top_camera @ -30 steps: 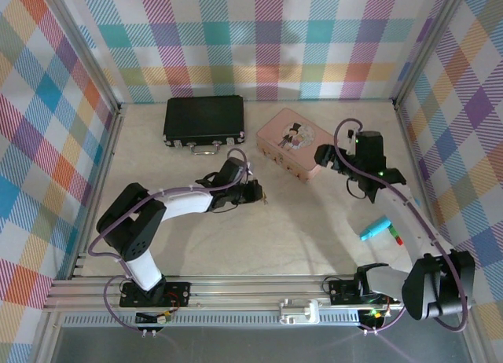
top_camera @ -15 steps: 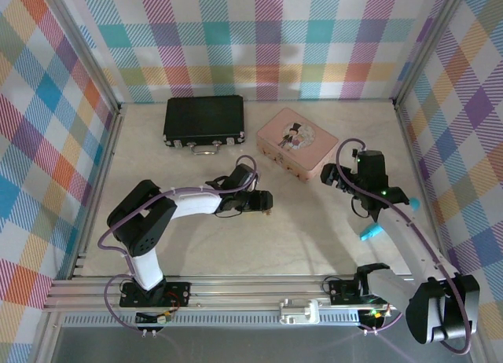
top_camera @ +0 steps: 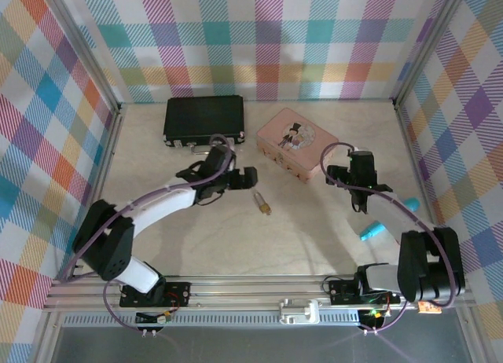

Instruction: Unlock a padlock with a key

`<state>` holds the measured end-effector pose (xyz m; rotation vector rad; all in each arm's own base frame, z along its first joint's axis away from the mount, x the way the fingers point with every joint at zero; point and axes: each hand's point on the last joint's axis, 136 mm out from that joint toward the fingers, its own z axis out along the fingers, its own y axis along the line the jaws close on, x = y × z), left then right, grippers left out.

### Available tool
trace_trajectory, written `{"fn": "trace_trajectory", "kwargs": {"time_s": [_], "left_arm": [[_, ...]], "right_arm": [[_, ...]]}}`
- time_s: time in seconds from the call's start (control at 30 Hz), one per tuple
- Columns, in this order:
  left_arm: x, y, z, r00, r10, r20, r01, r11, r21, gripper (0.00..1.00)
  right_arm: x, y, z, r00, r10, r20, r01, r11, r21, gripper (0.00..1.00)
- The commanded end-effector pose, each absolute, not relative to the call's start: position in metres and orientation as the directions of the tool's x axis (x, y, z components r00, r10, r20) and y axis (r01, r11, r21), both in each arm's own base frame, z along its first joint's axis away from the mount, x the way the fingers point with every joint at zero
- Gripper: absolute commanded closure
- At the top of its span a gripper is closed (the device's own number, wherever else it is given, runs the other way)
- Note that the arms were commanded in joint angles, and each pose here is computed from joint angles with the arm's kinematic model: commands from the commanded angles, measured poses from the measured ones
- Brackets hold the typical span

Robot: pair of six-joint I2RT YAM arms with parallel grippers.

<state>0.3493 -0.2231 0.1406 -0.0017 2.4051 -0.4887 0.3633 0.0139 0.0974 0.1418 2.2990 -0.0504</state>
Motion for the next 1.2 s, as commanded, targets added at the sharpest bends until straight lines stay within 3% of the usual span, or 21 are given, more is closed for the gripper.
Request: {"fn": "trace_trajectory", "kwargs": {"time_s": [0.0, 0.2, 0.37, 0.6, 0.7, 0.8, 0.97, 1.17], "left_arm": [[0.356, -0.161, 0.156, -0.706, -0.139, -0.695, 0.023, 0.975, -0.219, 0.0], [0.354, -0.063, 0.178, -0.55, -0.204, -0.81, -0.203, 0.973, -0.108, 0.0], [0.341, 0.003, 0.168, -0.5, -0.199, -0.843, -0.413, 0.91, 0.031, 0.0], [0.327, 0.05, 0.148, -0.452, -0.12, -0.884, -0.597, 0.777, 0.2, 0.0], [0.33, 0.054, 0.132, -0.45, -0.102, -0.887, -0.597, 0.773, 0.214, 0.0], [0.341, 0.045, 0.116, -0.455, -0.097, -0.885, -0.521, 0.835, 0.176, 0.0], [0.358, 0.023, 0.116, -0.353, -0.092, -0.931, -0.369, 0.928, 0.049, 0.0], [0.379, 0.022, 0.106, -0.277, -0.128, -0.952, -0.283, 0.958, -0.047, 0.0]], "right_arm": [[0.389, 0.008, 0.108, -0.559, 0.017, -0.829, 0.096, 0.994, -0.044, 0.01], [0.404, 0.015, 0.103, -0.438, -0.01, -0.899, 0.041, 0.999, -0.031, 0.01], [0.405, 0.017, 0.101, -0.398, -0.013, -0.917, 0.023, 0.999, -0.024, 0.01], [0.397, 0.023, 0.102, -0.359, -0.008, -0.933, -0.027, 1.0, 0.001, 0.01], [0.395, 0.016, 0.097, -0.299, 0.022, -0.954, -0.016, 0.999, 0.028, 0.01], [0.397, 0.016, 0.094, -0.333, 0.022, -0.943, -0.015, 0.999, 0.029, 0.01], [0.397, 0.011, 0.092, -0.356, 0.046, -0.933, 0.007, 0.999, 0.046, 0.01], [0.397, 0.011, 0.092, -0.361, 0.048, -0.931, 0.005, 0.999, 0.049, 0.01]]}}
